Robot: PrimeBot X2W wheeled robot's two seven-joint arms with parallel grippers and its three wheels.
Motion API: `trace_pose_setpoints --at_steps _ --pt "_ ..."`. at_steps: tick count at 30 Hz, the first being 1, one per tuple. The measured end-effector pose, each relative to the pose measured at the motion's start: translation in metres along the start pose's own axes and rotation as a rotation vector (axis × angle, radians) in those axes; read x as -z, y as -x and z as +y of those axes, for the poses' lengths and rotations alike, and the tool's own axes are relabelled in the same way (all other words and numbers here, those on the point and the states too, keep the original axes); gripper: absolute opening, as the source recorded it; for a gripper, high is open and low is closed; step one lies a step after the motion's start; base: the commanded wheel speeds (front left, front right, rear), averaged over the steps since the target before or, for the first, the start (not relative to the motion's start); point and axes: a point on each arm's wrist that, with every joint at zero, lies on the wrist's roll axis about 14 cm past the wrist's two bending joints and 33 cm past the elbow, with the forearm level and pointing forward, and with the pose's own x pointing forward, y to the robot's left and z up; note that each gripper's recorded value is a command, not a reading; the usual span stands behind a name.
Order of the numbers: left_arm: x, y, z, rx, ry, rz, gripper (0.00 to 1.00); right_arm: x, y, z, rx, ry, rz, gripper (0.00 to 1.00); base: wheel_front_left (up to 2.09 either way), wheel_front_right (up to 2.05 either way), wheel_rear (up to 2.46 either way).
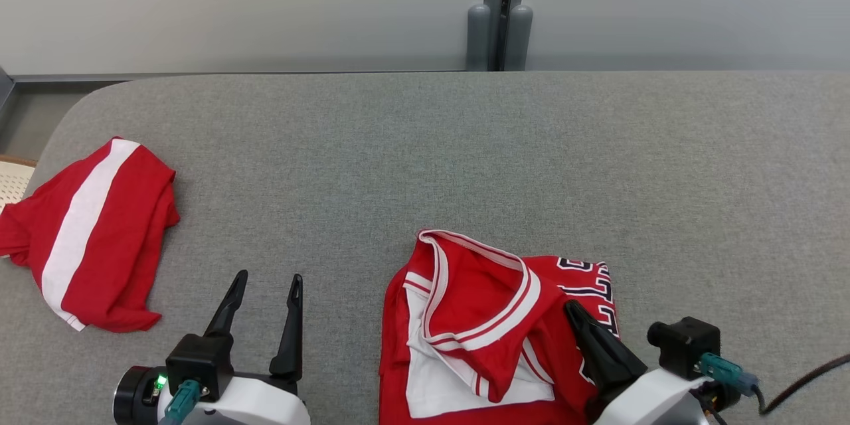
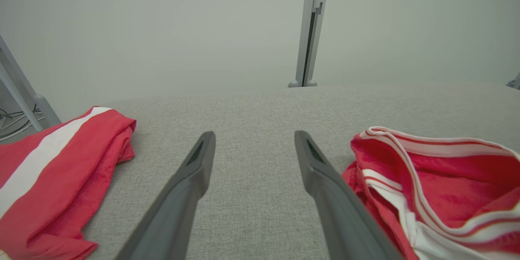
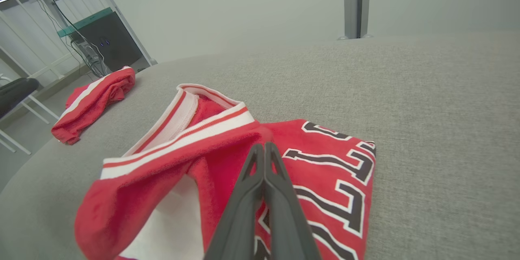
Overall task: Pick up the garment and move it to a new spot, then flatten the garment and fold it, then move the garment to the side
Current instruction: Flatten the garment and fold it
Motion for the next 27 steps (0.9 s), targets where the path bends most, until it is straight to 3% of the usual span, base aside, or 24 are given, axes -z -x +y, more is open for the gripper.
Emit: trace_pose_setpoints --at_steps 13,27 --pt "0.008 -0.009 0.0 -0.004 0.011 0.015 1.0 0.041 -0.036 0.041 -0.157 -0.042 0.116 0.0 0.0 0.0 0.0" --pt "0.009 -0.009 0.002 -0.013 0.019 0.012 1.0 0.092 -0.011 0.071 -0.311 -0.016 0.343 0.0 0.0 0.0 0.0"
